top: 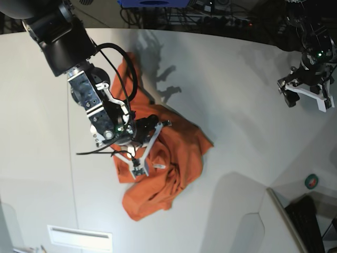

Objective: Layout the t-shirt on the table in an organized manner, then fold the t-shirt properly
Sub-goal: 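Drag the shirt with the right gripper and release it, then grasp a shirt edge with the left gripper and pull it away from the right gripper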

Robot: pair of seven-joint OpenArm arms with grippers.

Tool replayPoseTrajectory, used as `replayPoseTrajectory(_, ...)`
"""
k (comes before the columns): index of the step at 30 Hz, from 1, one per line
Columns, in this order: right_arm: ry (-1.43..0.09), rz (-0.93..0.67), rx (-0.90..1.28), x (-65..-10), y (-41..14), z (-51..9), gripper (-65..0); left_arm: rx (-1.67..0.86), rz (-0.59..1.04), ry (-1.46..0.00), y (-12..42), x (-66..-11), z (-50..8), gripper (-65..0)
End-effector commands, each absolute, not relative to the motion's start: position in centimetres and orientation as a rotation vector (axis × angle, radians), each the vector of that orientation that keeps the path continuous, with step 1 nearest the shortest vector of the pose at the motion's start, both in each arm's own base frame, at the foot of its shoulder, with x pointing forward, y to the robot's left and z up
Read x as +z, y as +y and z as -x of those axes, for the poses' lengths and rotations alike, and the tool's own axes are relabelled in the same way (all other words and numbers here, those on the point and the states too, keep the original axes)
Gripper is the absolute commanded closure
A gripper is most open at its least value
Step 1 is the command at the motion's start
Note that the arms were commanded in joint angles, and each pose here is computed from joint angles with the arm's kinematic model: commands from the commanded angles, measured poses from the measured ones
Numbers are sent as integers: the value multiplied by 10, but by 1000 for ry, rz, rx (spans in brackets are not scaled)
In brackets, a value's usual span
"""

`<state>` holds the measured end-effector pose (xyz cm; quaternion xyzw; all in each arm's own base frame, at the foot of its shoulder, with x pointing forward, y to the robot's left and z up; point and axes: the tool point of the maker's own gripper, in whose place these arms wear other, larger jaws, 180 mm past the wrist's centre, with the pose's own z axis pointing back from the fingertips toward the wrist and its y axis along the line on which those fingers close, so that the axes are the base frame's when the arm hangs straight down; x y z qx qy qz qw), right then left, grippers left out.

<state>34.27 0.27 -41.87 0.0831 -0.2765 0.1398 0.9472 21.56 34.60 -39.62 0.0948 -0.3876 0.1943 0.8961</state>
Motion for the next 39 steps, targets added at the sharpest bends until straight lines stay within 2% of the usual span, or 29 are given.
replayPoseTrajectory(1, -659, -183, 246, -388, -2, -364, 0, 391, -213, -847, 352, -384, -223, -510)
replayPoseTrajectory(4, -732, -201, 151, -352, -24, -377, 0, 391, -213, -847, 352, -384, -223, -510)
replayPoseTrajectory(8, -807, -145, 62, -321, -75, -394, 0, 392, -214, -847, 353, -383, -223, -510)
replayPoseTrajectory(15, -930, 37, -217, -290, -222, -433, 0, 394, -220, -850, 355, -382, -223, -510)
replayPoseTrajectory(22, -911, 193, -422, -304, -345, -454, 0, 387, -217, -851, 353, -382, -223, -515)
replayPoseTrajectory(25, -897, 202, -486, -300, -369, -451, 0, 359, -196, -845, 342, -385, -227, -518)
replayPoseTrajectory(29, -895, 201, -431, -297, -353, -448, 0, 210, -71, -817, 276, -401, -247, -512)
replayPoseTrajectory(39, -866, 194, -333, -318, -320, -438, 0, -443, 442, -812, -25, -391, -274, -508)
